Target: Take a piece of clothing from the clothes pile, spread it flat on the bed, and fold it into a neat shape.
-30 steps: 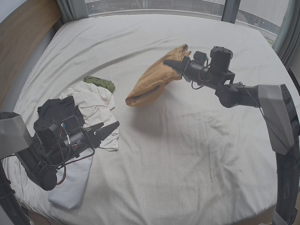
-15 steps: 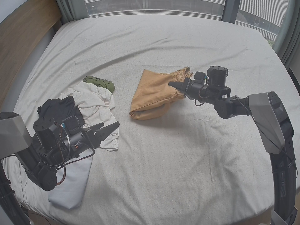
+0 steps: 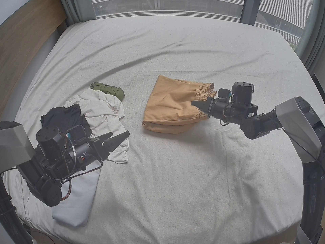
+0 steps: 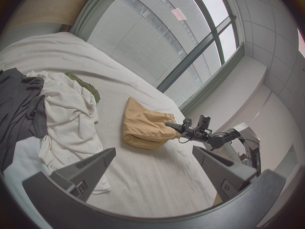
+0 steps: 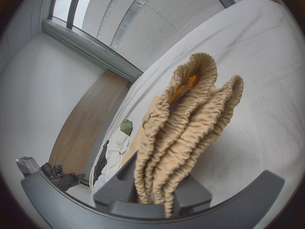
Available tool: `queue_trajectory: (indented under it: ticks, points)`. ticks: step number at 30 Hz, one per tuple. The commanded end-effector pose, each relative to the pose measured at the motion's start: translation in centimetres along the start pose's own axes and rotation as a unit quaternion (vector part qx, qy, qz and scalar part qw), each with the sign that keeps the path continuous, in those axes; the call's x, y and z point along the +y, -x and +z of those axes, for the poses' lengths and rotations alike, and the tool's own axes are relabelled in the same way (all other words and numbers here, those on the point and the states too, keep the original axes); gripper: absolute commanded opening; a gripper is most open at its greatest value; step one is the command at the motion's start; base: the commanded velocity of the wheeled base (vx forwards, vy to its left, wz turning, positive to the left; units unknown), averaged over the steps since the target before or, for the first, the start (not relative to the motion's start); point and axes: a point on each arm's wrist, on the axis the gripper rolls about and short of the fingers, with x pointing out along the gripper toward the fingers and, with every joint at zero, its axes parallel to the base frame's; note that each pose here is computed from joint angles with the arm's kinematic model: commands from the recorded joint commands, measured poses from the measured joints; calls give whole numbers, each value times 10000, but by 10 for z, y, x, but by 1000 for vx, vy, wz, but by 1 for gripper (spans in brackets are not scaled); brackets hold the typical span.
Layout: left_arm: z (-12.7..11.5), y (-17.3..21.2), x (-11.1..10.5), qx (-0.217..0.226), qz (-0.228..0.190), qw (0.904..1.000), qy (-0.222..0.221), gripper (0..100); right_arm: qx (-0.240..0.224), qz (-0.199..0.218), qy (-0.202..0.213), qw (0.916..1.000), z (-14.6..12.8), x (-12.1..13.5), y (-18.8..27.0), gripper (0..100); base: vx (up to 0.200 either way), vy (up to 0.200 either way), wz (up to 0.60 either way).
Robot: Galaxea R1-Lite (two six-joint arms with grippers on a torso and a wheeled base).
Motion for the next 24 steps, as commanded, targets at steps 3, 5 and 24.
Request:
queue_trajectory:
  ticks: [3, 5, 24]
  points:
    - [0, -1, 0, -1, -5, 10000, -1, 100, 72, -160, 4, 9998, -12, -3, 5, 100, 0, 0, 0]
    - [1, 0, 0, -17, -4, 10000, -8, 100, 104, -213, -26, 9997, -14, -4, 6, 100, 0, 0, 0]
    - [14, 9, -16, -205, -194, 9996, -67, 100, 78, -519, 179, 9985, -24, 39, 110, 100, 0, 0, 0]
